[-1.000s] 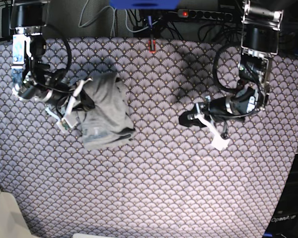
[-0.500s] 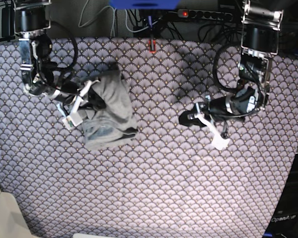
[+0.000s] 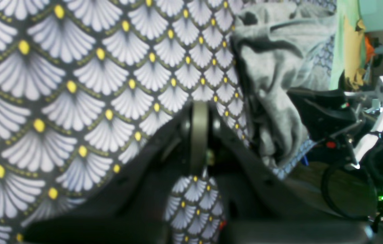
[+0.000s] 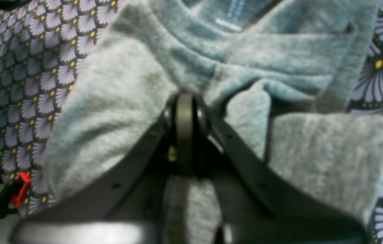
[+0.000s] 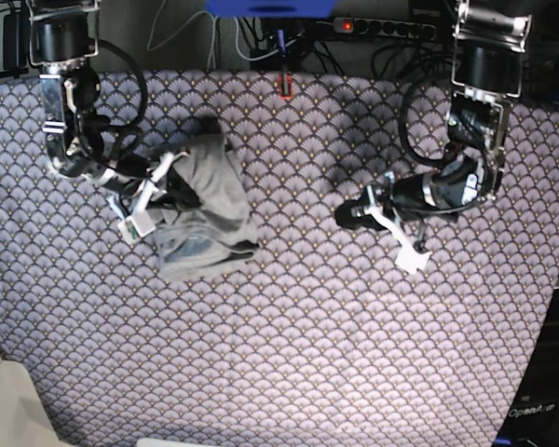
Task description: Fold the T-shirt properly
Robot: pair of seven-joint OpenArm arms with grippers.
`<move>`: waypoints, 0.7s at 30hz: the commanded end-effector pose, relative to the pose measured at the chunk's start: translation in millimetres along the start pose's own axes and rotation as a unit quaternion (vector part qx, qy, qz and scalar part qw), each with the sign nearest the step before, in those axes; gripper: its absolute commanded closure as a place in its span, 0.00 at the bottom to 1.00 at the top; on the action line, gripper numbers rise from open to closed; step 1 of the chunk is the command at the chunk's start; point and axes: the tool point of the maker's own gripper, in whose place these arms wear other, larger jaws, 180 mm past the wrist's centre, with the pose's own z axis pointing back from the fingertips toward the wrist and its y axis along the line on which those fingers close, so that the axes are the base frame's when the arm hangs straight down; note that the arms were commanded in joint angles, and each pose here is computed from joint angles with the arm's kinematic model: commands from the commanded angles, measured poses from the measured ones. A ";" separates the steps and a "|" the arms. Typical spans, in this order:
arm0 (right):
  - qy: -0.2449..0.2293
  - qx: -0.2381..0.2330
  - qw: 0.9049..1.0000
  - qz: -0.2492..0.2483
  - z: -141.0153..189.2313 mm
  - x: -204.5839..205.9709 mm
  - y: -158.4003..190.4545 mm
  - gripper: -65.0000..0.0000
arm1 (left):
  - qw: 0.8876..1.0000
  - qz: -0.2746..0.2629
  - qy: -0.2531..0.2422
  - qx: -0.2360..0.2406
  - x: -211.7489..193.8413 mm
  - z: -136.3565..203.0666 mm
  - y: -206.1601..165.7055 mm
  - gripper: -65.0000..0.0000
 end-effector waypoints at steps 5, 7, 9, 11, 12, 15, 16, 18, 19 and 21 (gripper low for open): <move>0.071 -0.025 0.997 0.013 5.1 -33.3 -11.3 1.00 | 1.000 -0.009 -0.016 -0.010 10.5 4.8 -5.3 1.00; 0.075 -0.026 0.997 0.004 4.2 -39.3 -13.3 1.00 | 1.000 -0.009 -0.016 -0.010 10.5 4.8 -5.3 1.00; 0.076 -0.027 0.997 0.004 5.3 -39.7 -14.8 1.00 | 1.000 -0.008 -0.016 -0.010 10.5 4.8 -5.5 1.00; 0.065 -0.029 0.997 0.021 8.6 -28.3 -13.9 1.00 | 1.000 -0.009 -0.016 -0.010 10.4 5.2 -5.0 1.00; 0.060 -0.032 0.997 0.035 14.1 -22.1 -14.5 1.00 | 1.000 -0.009 -0.016 -0.010 10.4 5.2 -5.0 1.00; 0.026 -0.031 0.996 0.084 26.7 8.8 0.5 1.00 | 1.000 -0.011 -0.016 -0.013 10.4 4.2 -8.4 1.00; 0.012 -0.038 0.994 0.099 34.8 20.0 1.8 1.00 | 1.000 -0.015 -0.017 -0.015 11.9 4.9 -11.2 1.00; -0.004 -0.051 0.991 0.124 47.5 39.2 4.8 0.99 | 0.999 -0.022 -0.019 -0.020 13.8 5.5 -16.8 1.00; -0.003 -0.060 0.989 0.137 53.9 47.3 4.4 0.99 | 0.999 -0.026 -0.022 -0.022 15.5 6.2 -19.7 1.00; 0.001 -0.079 0.985 0.156 65.6 58.5 3.5 0.99 | 0.999 -0.032 -0.025 -0.026 17.8 7.8 -24.4 1.00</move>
